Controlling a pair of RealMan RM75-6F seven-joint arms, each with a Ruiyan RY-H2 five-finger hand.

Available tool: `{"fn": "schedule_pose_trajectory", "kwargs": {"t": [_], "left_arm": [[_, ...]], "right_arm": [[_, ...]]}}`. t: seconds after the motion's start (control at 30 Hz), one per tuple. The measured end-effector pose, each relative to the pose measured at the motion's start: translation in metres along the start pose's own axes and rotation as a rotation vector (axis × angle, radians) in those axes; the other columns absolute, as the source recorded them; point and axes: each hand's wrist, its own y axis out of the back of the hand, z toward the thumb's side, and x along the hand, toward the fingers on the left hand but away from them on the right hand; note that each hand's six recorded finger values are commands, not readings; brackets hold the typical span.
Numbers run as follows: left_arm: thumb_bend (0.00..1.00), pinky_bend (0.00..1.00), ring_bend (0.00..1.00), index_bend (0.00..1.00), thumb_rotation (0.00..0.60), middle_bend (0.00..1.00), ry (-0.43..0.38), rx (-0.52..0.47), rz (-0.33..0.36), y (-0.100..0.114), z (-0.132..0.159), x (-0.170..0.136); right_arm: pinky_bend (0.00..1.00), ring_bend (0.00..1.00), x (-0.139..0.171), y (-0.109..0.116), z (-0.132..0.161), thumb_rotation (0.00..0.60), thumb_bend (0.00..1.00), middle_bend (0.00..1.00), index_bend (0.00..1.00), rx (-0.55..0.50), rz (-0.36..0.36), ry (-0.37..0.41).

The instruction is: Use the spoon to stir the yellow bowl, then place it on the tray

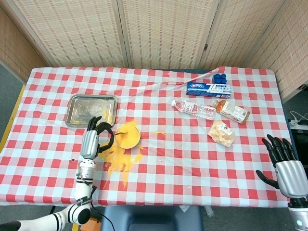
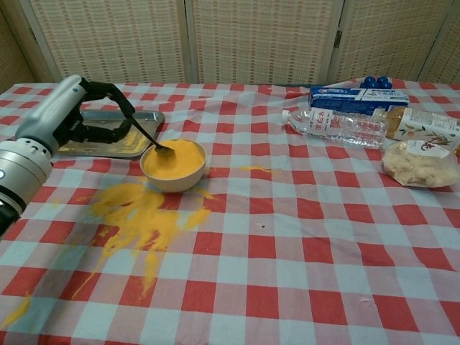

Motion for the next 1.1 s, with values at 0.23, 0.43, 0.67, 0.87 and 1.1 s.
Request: {"fn": "schedule_pose_trajectory", "kwargs": {"t": [0.23,0.43,0.67,0.87,1.1], "left_arm": [[0.72,0.04,0.10,0.87,0.600,0.38,-0.006,-0.048,-0.028,0.000,0.009,-0.004],[0.72,0.04,0.10,0.87,0.600,0.38,-0.022,-0.033,-0.010,0.003,0.011,-0.001],[0.73,0.04,0.10,0.87,0.600,0.38,-0.014,-0.001,0.010,0.005,0.001,0.008],[0.73,0.04,0.10,0.87,0.600,0.38,0.001,0.000,-0.026,-0.006,-0.006,0.007],[0.73,0.04,0.10,0.87,0.600,0.38,-0.001,-0.031,-0.054,-0.006,0.000,0.001]], "right_arm": [[0.00,0.00,-0.001,-0.001,-0.001,0.600,0.11,0.00,0.00,0.002,0.005,-0.003],[0.00,0.00,-0.001,-0.002,-0.001,0.600,0.11,0.00,0.00,0.003,0.009,-0.008],[0.00,0.00,-0.002,-0.003,-0.002,0.600,0.11,0.00,0.00,0.005,0.013,-0.013],[0.00,0.00,-0.001,-0.002,-0.002,0.600,0.11,0.00,0.00,0.000,0.011,-0.009],[0.00,0.00,-0.001,-0.001,-0.002,0.600,0.11,0.00,0.00,0.014,0.003,-0.011]]}}
